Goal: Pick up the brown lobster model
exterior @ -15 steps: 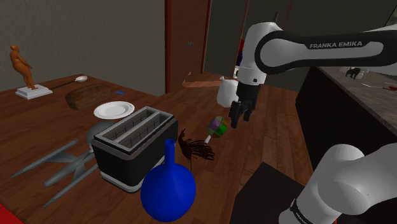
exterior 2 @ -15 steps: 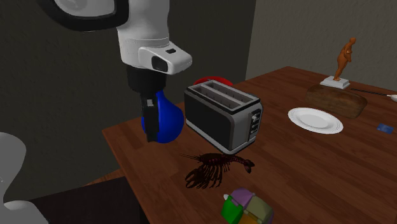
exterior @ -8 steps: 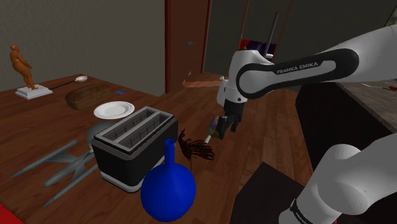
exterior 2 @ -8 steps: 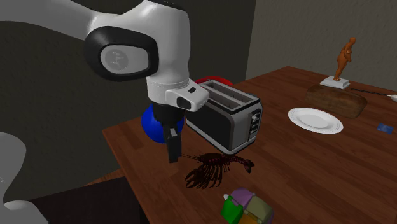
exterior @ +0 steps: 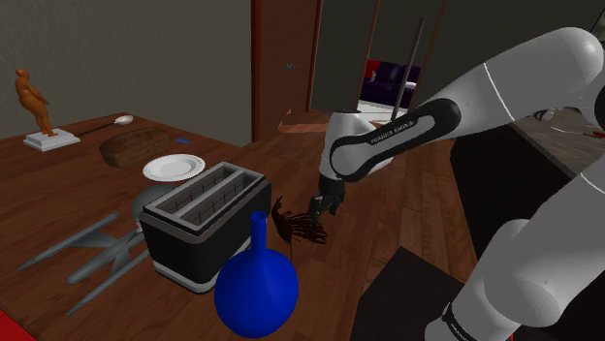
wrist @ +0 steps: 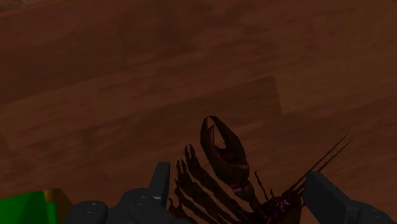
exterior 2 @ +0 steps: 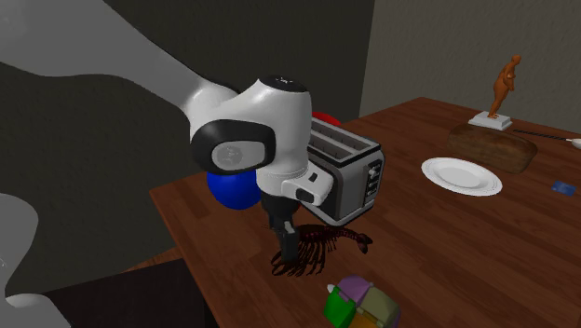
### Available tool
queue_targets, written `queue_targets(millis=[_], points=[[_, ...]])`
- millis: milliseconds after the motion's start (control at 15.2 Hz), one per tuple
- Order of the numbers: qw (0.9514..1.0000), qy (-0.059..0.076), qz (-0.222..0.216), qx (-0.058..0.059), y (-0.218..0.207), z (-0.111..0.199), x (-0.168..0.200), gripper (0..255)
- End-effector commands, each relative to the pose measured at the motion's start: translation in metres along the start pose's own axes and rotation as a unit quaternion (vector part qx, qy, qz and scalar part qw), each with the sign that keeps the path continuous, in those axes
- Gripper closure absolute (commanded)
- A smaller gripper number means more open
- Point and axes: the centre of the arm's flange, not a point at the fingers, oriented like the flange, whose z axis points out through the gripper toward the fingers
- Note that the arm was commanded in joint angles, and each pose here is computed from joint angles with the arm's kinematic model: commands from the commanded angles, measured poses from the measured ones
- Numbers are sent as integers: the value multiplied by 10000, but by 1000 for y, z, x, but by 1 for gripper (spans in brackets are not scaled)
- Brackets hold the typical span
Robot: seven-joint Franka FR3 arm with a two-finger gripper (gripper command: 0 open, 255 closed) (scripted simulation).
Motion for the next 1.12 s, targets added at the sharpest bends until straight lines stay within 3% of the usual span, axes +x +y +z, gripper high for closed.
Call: queue_targets(millis=[0, 660, 726, 1056], points=[[10000, 52, -21, 1, 4, 21, 12, 0], [10000, 62, -26, 2, 8, 66, 16, 0], [10000, 61, -26, 2, 8, 66, 16, 255], [10000, 62, -25, 2, 8, 66, 16, 255]])
